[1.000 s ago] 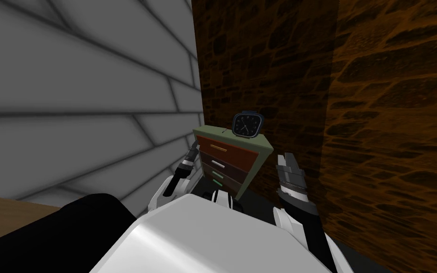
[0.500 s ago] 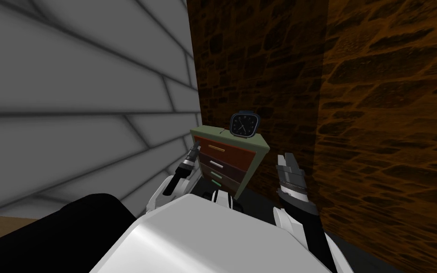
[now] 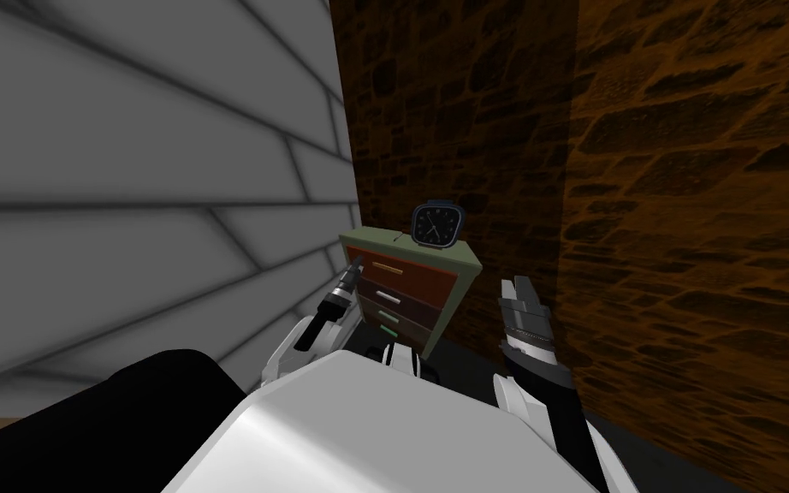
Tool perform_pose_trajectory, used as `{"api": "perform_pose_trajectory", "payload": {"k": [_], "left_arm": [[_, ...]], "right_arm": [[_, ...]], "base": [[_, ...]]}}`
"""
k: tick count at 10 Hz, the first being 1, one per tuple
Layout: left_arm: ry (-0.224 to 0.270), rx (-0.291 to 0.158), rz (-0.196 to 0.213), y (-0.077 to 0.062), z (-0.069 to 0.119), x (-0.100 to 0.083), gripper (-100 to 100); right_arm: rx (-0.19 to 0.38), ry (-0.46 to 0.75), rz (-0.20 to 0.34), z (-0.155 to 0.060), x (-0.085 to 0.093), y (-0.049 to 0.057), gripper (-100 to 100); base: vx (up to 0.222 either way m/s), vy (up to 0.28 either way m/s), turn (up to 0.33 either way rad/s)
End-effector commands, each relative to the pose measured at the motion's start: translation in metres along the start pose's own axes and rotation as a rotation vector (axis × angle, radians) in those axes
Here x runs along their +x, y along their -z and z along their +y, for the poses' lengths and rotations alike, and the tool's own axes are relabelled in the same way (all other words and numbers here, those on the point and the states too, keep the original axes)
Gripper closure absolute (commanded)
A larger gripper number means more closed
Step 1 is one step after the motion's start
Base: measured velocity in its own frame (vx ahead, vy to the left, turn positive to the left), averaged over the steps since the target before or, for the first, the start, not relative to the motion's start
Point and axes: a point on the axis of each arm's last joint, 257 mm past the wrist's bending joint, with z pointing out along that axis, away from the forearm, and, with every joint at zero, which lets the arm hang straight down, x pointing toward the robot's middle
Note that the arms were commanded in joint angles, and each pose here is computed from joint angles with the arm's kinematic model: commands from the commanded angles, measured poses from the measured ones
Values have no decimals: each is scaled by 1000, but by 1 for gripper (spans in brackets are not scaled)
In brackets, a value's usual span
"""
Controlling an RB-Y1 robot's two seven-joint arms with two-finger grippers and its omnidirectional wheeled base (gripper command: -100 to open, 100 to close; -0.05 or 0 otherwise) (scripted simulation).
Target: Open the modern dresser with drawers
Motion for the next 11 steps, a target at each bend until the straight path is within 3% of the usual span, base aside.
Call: {"api": "perform_pose_trajectory", "payload": {"k": [1,11], "left_arm": [[-5,-37,17,0,6,4,-100],[-56,-203,103,8,37,19,-100]], "right_arm": [[0,0,0,0,0,0,0],[0,0,0,0,0,0,0]], "base": [[8,-7,-70],[9,-7,-66]]}}
